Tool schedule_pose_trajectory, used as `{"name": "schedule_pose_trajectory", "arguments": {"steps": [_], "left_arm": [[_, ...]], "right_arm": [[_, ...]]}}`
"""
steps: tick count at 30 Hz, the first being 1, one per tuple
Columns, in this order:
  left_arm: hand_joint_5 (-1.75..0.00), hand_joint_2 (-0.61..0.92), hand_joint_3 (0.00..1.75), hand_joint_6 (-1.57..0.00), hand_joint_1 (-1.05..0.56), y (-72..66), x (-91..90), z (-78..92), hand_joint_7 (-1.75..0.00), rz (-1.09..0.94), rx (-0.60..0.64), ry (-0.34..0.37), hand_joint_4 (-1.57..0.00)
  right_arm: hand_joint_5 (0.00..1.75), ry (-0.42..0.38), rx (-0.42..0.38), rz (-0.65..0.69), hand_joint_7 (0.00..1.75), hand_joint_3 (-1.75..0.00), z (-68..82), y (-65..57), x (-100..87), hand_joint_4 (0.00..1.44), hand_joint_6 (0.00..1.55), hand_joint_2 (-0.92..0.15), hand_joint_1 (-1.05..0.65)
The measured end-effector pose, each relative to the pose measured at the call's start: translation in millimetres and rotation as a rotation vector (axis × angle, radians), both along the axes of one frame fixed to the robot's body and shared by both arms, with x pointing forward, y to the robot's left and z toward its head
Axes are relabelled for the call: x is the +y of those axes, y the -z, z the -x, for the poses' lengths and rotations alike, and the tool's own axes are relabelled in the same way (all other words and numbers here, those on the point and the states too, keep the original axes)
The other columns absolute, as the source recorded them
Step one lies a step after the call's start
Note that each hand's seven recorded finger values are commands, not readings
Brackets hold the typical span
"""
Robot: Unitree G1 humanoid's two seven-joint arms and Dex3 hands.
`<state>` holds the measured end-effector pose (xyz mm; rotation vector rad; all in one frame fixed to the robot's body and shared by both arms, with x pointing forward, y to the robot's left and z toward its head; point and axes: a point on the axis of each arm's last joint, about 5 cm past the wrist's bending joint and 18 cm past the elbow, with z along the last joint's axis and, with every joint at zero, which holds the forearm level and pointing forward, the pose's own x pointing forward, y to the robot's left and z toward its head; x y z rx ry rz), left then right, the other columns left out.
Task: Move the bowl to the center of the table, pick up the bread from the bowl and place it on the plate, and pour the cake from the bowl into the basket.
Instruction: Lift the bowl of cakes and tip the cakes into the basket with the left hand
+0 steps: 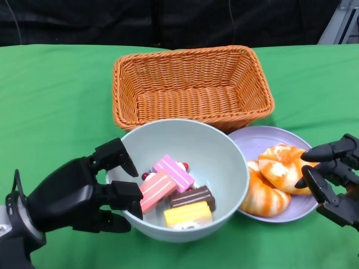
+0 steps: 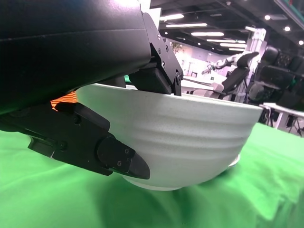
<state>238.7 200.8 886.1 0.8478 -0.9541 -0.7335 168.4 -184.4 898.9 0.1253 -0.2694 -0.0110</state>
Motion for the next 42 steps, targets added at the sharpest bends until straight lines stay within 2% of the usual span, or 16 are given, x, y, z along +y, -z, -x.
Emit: {"name": "schedule_pose_trajectory", "arguments": {"steps": [3,7,8,9,10,12,19,24,32,42], "left_arm": [[-1.71,0.89,0.25,-0.93,-0.27,-3.2,-0.8,0.6,-0.99,0.038,0.009,-0.010,-0.81],[-1.74,0.88,0.28,-0.93,-0.26,-8.5,-3.6,0.3,-1.01,0.087,0.016,-0.005,-0.80],[-1.75,0.80,0.44,-0.92,-0.24,-9.3,-4.3,0.2,-1.04,0.097,0.019,-0.004,-0.81],[-1.75,0.64,0.74,-0.91,-0.22,-9.9,-5.0,0.2,-1.07,0.106,0.024,-0.003,-0.82],[-1.75,0.57,0.87,-0.90,-0.20,-10.4,-6.0,0.0,-1.08,0.114,0.029,-0.004,-0.82],[-1.75,0.49,1.01,-0.90,-0.19,-10.7,-8.1,0.0,-1.09,0.133,0.039,-0.007,-0.83],[-1.75,0.43,1.08,-0.93,-0.19,-16.5,-13.2,-3.6,-1.09,0.146,0.046,0.000,-0.85],[-1.75,0.34,1.22,-0.96,-0.13,-20.9,-18.2,-6.6,-1.06,0.169,0.036,0.001,-0.85],[-1.75,0.34,1.26,-0.96,-0.14,-26.3,-28.2,-13.6,-1.03,0.188,0.021,0.000,-0.85],[-1.75,0.30,1.32,-0.99,-0.13,-29.6,-33.6,-18.9,-1.04,0.232,0.027,-0.043,-0.89]], "right_arm": [[1.37,-0.001,0.003,-0.001,0.97,-0.66,-0.1,0.7,0.0,0.78,0.80,-0.67,-0.13],[1.37,-0.001,0.004,0.000,0.97,-0.64,-0.3,0.9,0.1,0.77,0.80,-0.67,-0.14],[1.37,0.000,0.004,0.001,0.97,-0.64,-0.4,1.0,0.1,0.78,0.80,-0.68,-0.14],[1.37,0.000,0.005,0.001,0.97,-0.64,-0.3,1.2,0.1,0.78,0.81,-0.68,-0.13],[1.37,0.000,0.005,0.000,0.97,-0.64,-0.3,1.2,0.1,0.79,0.81,-0.68,-0.13],[1.37,0.000,0.005,-0.001,0.96,-0.64,-0.3,1.2,0.3,0.79,0.81,-0.68,-0.13],[1.37,0.001,0.001,0.010,0.97,-0.64,-0.2,2.2,0.4,0.80,0.82,-0.69,-0.11],[1.36,-0.006,0.000,0.014,0.97,-0.73,-0.2,2.5,0.7,0.81,0.82,-0.65,-0.09],[1.37,-0.030,0.000,0.000,0.97,-0.72,-0.3,5.3,3.6,0.80,0.81,-0.64,-0.11],[1.37,-0.021,0.001,0.026,0.99,-0.78,-0.2,5.4,5.8,0.79,0.81,-0.62,-0.09]]}}
